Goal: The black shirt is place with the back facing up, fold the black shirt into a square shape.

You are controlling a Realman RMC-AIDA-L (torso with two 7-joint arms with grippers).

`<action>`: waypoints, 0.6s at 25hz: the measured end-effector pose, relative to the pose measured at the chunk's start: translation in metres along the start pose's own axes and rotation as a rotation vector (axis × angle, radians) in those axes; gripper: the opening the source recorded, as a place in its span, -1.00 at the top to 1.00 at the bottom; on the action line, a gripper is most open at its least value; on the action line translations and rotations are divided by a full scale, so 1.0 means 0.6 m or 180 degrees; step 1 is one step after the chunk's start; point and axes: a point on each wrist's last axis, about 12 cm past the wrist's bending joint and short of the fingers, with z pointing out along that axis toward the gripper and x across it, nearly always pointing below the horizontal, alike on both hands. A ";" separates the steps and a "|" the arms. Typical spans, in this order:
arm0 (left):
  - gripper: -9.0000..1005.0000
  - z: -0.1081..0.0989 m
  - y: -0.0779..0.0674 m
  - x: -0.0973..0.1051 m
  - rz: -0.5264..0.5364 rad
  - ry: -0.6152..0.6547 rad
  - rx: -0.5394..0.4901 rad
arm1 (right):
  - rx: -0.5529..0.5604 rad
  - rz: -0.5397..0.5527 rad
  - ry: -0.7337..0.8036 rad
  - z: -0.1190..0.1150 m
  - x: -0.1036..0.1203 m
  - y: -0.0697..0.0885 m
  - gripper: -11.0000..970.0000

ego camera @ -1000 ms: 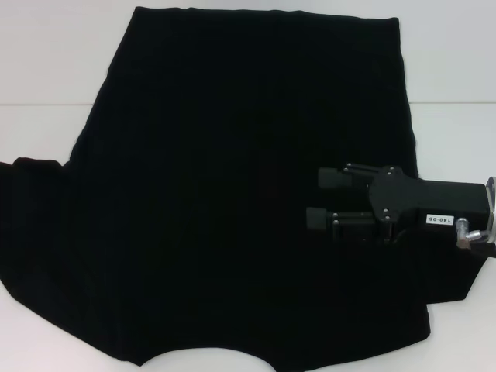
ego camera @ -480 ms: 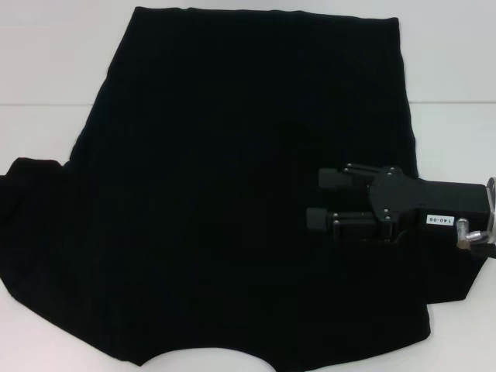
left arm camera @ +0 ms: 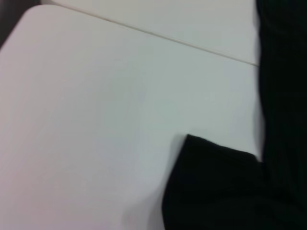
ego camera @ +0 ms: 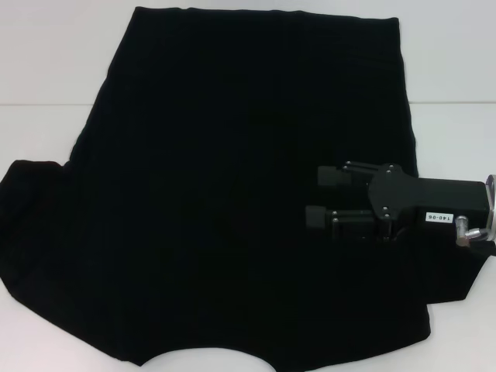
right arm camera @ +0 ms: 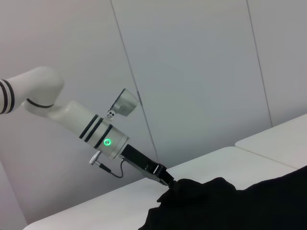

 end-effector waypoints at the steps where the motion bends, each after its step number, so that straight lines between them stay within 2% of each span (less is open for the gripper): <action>1: 0.98 0.000 -0.003 -0.001 0.0009 0.0017 0.0026 | -0.0001 0.0000 0.0002 0.000 0.000 0.000 -0.82; 8: 0.98 0.000 -0.022 -0.016 0.0049 -0.0050 0.0196 | 0.0009 0.0008 0.0010 -0.001 0.002 0.000 -0.82; 15: 0.98 0.004 -0.062 -0.051 0.0302 -0.0115 0.0321 | 0.0001 0.0006 0.0009 -0.002 0.002 0.001 -0.82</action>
